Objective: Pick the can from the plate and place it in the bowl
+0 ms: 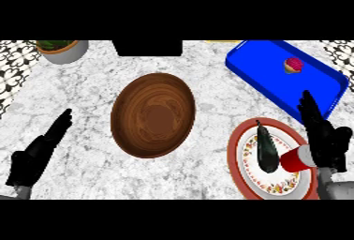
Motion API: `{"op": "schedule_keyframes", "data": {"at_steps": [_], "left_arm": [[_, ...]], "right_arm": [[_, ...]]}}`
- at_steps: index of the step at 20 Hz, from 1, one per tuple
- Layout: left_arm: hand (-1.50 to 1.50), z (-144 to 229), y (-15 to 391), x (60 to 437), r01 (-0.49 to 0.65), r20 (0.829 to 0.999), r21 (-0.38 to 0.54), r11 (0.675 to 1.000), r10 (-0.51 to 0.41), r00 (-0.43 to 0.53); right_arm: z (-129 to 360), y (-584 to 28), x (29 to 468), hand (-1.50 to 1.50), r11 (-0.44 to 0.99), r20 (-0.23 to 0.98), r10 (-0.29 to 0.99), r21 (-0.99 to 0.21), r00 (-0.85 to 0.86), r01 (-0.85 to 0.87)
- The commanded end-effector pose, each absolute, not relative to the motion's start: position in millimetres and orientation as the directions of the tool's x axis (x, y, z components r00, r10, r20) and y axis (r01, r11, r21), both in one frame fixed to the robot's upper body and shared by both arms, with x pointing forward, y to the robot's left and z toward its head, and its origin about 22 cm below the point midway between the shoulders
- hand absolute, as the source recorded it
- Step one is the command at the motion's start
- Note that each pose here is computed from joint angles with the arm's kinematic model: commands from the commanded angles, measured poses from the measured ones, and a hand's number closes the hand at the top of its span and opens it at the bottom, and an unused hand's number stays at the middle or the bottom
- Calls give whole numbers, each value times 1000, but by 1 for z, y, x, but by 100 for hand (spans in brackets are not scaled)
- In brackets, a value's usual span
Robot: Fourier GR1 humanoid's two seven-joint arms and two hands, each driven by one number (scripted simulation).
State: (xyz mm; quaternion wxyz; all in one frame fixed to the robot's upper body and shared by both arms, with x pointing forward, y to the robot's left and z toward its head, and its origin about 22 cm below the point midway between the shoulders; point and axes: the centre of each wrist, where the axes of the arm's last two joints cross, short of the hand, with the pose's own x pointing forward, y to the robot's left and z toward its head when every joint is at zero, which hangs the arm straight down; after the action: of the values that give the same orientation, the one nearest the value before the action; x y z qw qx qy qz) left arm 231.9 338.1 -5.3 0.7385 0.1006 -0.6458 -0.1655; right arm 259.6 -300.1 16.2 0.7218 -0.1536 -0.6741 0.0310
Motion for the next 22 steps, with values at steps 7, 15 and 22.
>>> {"op": "schedule_keyframes", "data": {"at_steps": [7,15,22], "left_arm": [[0,53,330,279,-121,967,180,976,-199,-162],[0,79,331,285,-191,964,118,974,-159,-213],[0,78,342,283,-200,969,125,972,-163,-186]], "right_arm": [[87,-280,288,-150,760,723,638,-646,-265,70],[45,-170,217,-150,811,729,581,-479,-362,337],[102,-222,174,-150,582,586,803,-734,-105,350]]}}
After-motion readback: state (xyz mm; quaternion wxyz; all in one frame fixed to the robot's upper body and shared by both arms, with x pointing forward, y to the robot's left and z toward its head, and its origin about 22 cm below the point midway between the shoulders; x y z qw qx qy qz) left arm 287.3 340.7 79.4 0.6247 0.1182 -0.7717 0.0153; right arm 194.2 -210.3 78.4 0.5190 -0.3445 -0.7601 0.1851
